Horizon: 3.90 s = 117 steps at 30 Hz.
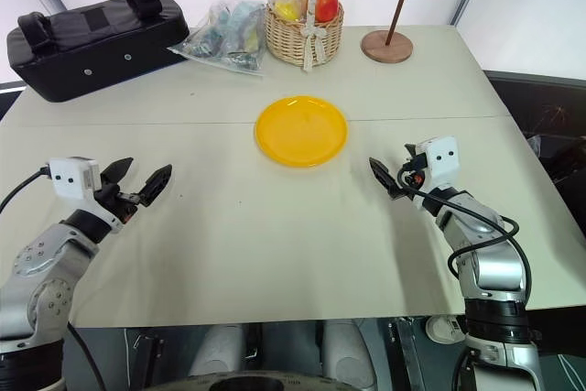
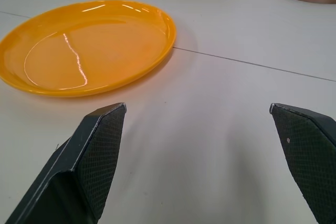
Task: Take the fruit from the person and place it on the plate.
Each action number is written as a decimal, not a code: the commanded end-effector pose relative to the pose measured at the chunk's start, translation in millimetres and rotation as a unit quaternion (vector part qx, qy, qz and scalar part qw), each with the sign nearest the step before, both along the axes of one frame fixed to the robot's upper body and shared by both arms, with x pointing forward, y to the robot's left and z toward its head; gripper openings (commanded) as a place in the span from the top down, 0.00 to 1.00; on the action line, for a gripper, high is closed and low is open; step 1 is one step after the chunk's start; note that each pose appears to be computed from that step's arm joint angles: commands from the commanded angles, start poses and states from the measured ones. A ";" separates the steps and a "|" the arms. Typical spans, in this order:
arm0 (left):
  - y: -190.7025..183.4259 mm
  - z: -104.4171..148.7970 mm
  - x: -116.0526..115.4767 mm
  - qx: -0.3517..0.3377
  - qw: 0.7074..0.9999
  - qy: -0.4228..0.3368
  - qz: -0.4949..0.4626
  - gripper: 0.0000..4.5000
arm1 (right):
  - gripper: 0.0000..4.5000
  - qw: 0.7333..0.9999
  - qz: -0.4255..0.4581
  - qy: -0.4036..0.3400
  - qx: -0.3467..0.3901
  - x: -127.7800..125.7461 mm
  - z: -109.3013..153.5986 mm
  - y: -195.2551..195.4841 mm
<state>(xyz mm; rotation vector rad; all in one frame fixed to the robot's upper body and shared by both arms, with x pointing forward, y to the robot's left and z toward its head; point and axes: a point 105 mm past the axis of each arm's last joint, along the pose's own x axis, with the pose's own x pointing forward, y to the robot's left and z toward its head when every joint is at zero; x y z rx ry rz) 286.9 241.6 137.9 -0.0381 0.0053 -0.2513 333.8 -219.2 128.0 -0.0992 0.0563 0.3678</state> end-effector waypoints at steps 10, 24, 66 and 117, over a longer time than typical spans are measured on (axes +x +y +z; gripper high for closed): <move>-1.9 12.9 -0.7 -0.001 1.000 -0.024 -0.005 0.01 | 0.00 0.999 0.009 -0.038 0.003 2.1 20.3 5.6; 0.2 12.3 0.9 0.001 1.000 -0.026 0.000 0.01 | 0.00 0.999 0.012 -0.037 0.002 2.8 20.3 7.6; 5.7 17.1 5.8 0.010 0.999 -0.033 0.003 0.01 | 0.00 0.999 0.013 -0.038 0.000 6.1 18.5 10.6; -56.1 83.9 -26.5 0.022 0.938 0.014 -0.346 0.00 | 0.81 0.985 0.059 -0.017 0.162 46.4 124.2 46.8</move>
